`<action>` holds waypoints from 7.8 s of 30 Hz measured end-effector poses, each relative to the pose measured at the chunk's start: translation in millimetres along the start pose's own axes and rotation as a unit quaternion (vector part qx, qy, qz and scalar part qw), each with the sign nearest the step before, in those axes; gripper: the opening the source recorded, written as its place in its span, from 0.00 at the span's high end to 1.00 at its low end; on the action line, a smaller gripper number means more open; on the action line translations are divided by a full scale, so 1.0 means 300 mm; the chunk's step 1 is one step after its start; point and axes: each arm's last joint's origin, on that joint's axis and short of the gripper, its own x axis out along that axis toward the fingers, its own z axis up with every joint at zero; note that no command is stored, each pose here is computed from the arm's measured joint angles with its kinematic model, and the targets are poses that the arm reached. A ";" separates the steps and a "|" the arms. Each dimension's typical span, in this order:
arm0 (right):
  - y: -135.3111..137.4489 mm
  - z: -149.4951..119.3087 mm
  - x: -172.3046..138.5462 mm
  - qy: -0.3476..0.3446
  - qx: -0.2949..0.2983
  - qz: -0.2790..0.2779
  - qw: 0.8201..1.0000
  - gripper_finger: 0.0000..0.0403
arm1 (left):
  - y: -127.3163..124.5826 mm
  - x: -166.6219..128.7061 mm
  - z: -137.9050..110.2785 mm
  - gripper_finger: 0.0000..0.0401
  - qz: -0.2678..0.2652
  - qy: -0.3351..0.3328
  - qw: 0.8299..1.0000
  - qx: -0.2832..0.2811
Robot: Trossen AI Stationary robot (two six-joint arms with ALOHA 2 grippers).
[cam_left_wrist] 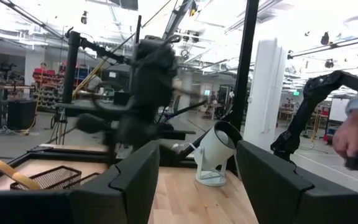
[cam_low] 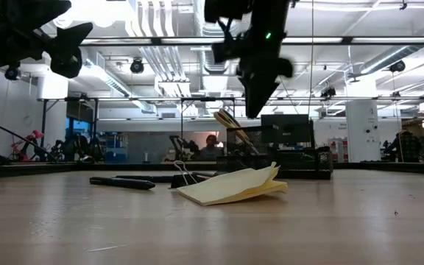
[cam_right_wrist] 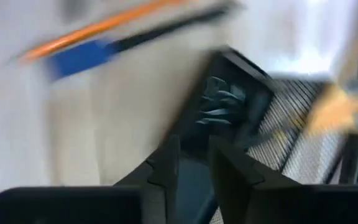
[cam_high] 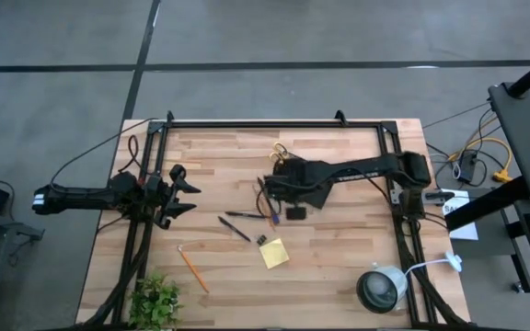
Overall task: Pick and place office supplies into organizer
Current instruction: Put the blue eraser into the black desk organizer, then put the black binder clip into the black desk organizer
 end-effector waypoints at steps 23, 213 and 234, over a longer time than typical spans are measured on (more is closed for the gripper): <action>0.141 0.227 0.229 0.060 0.470 0.077 0.877 0.44 | 0.000 0.000 0.000 0.50 0.000 0.000 1.000 0.000; 0.247 0.279 0.238 -0.114 -0.178 0.207 0.955 0.87 | -0.005 -0.001 0.025 0.50 -0.007 -0.038 0.999 0.006; 0.199 0.268 0.240 -0.049 -0.117 0.150 0.981 0.98 | -0.005 -0.001 0.025 0.50 -0.007 -0.039 0.999 0.006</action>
